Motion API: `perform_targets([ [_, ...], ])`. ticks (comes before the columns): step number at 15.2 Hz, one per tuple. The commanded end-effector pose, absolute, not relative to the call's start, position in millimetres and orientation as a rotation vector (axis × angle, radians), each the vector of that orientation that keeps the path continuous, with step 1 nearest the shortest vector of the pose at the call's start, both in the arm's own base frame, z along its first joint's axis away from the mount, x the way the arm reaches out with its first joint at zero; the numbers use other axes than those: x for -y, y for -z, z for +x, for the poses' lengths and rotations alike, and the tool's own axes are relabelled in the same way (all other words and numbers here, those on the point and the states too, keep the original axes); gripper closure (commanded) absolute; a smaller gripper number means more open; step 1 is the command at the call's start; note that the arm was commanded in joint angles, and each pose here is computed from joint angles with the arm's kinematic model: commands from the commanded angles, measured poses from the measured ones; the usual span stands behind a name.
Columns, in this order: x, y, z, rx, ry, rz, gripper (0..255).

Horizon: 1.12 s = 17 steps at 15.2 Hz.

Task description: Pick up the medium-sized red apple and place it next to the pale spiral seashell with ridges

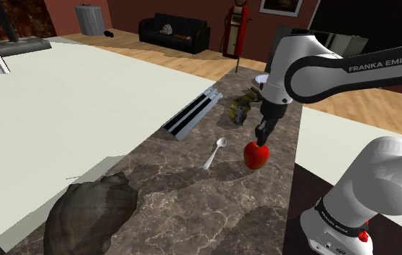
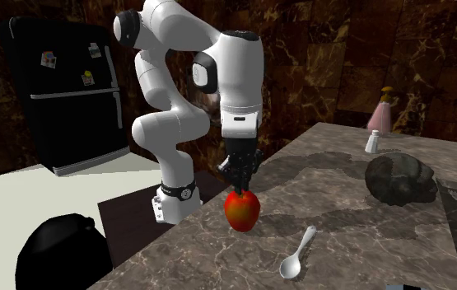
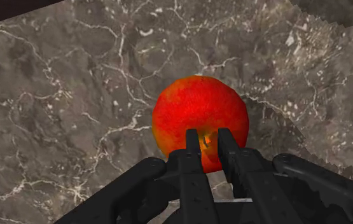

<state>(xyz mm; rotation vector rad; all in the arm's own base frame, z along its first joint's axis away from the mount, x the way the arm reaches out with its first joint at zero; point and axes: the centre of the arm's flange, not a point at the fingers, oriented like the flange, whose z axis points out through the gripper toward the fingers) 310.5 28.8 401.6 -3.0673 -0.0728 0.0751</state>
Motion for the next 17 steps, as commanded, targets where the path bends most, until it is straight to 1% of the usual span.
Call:
perform_targets([
  [1,-28.8,-401.6,310.5,0.073,-0.075,-3.067,255],
  [7,-28.8,-401.6,310.5,0.073,-0.075,-3.067,255],
  [17,-28.8,-454.4,310.5,0.073,-0.075,-3.067,255],
])
